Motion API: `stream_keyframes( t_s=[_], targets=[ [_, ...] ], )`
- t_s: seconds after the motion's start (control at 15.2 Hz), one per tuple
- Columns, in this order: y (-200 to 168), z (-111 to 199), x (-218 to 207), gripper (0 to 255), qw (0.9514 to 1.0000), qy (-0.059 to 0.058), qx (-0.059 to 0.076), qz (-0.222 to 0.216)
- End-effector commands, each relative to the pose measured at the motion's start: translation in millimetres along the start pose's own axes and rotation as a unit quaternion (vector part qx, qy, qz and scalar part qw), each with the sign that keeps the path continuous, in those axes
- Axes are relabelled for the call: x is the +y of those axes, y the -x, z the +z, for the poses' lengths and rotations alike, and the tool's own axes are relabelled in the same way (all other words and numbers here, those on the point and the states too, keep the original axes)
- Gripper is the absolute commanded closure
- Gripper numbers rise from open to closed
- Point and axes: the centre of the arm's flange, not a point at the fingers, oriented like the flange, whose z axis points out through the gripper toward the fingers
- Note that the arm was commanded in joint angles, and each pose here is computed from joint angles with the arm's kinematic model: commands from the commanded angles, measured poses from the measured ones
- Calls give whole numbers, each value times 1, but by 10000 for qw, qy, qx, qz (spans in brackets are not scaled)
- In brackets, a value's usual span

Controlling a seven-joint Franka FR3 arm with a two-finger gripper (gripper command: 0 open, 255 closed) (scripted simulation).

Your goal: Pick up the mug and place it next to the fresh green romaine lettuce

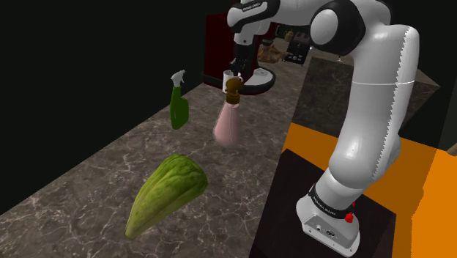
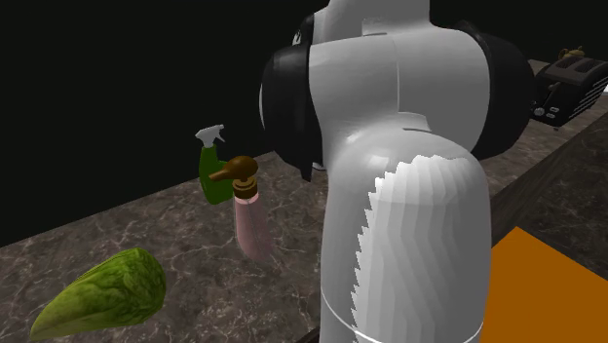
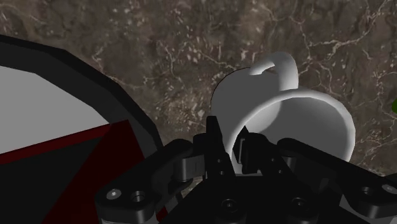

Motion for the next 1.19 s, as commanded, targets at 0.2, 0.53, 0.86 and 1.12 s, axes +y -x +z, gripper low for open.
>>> stream_keyframes(
  t_s=[0.2, 0.53, 0.86, 1.12],
  targets=[
    [2, -29, 1, 255, 10000, 21, 32, 35],
    [2, -55, -1, 255, 10000, 21, 32, 35],
    [3, -82, -3, 255, 10000, 21, 32, 35],
    [3, -103, -4, 255, 10000, 21, 32, 35]
  ],
)
